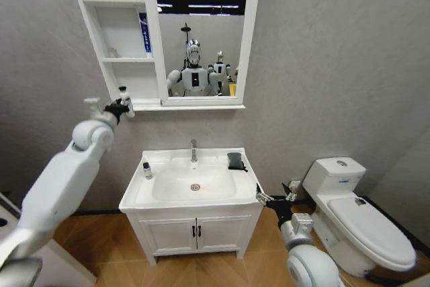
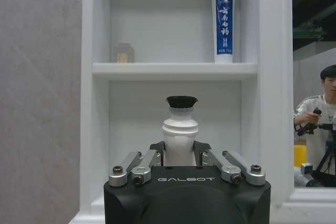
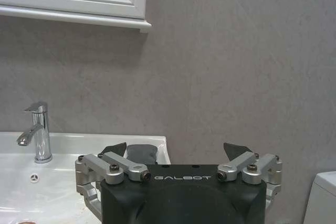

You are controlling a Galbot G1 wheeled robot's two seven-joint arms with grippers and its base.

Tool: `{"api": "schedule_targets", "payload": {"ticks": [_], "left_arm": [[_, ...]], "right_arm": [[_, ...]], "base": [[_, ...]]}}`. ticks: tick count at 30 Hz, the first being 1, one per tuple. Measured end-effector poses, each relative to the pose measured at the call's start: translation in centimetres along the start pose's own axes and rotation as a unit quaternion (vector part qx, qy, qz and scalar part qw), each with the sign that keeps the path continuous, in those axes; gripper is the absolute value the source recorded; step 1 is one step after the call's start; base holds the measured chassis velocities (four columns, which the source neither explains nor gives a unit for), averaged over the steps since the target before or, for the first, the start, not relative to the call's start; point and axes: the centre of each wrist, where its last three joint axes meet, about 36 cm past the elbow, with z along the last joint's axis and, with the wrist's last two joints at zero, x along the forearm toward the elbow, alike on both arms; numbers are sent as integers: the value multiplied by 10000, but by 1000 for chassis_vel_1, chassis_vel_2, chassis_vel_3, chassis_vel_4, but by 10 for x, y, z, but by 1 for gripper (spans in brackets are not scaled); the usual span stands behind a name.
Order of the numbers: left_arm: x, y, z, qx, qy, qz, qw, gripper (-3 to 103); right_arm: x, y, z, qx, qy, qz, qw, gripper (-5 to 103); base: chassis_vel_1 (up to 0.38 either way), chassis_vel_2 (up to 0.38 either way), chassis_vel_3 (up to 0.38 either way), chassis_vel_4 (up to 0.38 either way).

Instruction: Move facial cleanser and shampoo from washbasin to cabinet, then wipe washbasin with towel.

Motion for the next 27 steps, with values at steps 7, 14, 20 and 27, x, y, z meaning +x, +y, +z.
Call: {"api": "schedule_targets", "payload": {"ticks": [7, 14, 20, 27], "left_arm": [[-60, 3, -12, 38, 210, 11, 9998, 29], [-93, 13, -3, 23, 477, 18, 9989, 29], [-116, 28, 2, 217, 508, -196, 9983, 29], [-123, 23, 6, 173, 487, -275, 9983, 29]], "right_arm": [[-2, 0, 4, -54, -9, 82, 10000, 100], [-3, -1, 6, -62, 1, 125, 9999, 100], [-3, -1, 6, -75, -5, 125, 9999, 100], [-3, -1, 8, -79, -18, 120, 9999, 100]], "base": [[0, 0, 0, 0], [0, 0, 0, 0], [0, 0, 0, 0], [0, 0, 0, 0]]}}
